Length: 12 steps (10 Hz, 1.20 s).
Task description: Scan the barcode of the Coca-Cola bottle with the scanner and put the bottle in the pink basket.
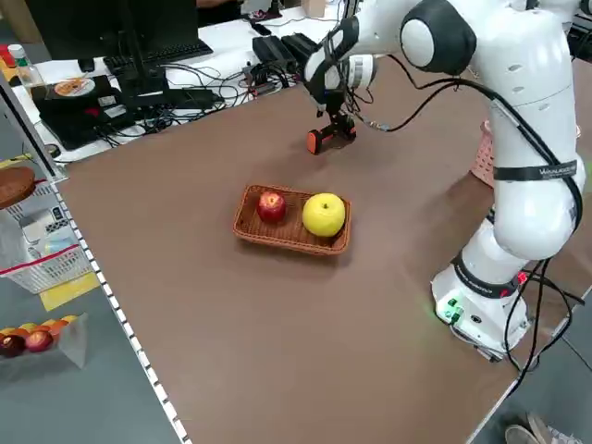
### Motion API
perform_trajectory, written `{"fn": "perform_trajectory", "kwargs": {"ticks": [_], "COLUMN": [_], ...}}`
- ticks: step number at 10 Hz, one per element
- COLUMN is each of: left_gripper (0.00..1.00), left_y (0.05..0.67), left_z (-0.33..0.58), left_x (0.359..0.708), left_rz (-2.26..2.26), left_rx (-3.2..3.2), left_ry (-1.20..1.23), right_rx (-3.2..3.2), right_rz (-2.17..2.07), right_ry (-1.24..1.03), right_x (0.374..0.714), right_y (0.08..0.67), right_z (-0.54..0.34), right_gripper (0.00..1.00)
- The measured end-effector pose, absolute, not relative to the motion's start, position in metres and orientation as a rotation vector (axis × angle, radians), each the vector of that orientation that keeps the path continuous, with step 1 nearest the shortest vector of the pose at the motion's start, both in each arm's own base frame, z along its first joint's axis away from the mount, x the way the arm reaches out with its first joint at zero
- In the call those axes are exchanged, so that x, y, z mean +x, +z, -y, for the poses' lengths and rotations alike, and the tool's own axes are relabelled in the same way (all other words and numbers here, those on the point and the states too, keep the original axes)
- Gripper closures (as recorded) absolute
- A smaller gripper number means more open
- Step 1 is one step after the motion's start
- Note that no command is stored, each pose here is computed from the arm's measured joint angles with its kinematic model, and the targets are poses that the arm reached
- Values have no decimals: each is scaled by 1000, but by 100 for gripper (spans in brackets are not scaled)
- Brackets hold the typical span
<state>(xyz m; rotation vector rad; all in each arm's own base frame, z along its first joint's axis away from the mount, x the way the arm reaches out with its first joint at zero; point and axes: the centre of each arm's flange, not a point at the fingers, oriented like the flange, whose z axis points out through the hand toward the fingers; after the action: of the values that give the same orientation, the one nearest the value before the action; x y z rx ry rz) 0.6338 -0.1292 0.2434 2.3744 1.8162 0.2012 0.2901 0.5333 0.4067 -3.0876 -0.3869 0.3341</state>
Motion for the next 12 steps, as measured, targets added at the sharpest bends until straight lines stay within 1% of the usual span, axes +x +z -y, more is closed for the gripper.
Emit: {"fn": "perform_trajectory", "kwargs": {"ticks": [1,2,3,4,5,7,8,10,11,12], "left_gripper": [0,0,0,0,0,0,0,0,0,0], "left_y": [260,273,280,281,282,295,314,376,409,440], "left_z": [113,83,39,-10,-48,-92,-107,-129,-137,-142], "left_x": [640,646,651,653,654,658,661,662,657,650], "left_rz": [-1721,-1624,-1523,-1425,-1325,-1082,-961,-792,-757,-706], "left_rx": [2442,2526,2630,2736,2823,2941,2986,3051,3082,3103], "left_ry": [261,323,382,423,440,419,367,277,243,207], "right_rx": [-3094,-3090,-3074,-3058,-3049,-3091,-3107,-3112,-3110,-3110], "right_rz": [355,300,215,122,40,-3,7,-25,-60,-87], "right_ry": [343,332,286,220,161,29,-4,-34,-56,-75], "right_x": [304,324,351,378,402,445,468,518,535,545], "right_y": [433,472,512,545,565,582,587,602,614,629], "right_z": [-522,-502,-472,-436,-403,-343,-308,-211,-158,-111], "right_gripper": [29,26,19,5,1,1,1,1,1,1]}}
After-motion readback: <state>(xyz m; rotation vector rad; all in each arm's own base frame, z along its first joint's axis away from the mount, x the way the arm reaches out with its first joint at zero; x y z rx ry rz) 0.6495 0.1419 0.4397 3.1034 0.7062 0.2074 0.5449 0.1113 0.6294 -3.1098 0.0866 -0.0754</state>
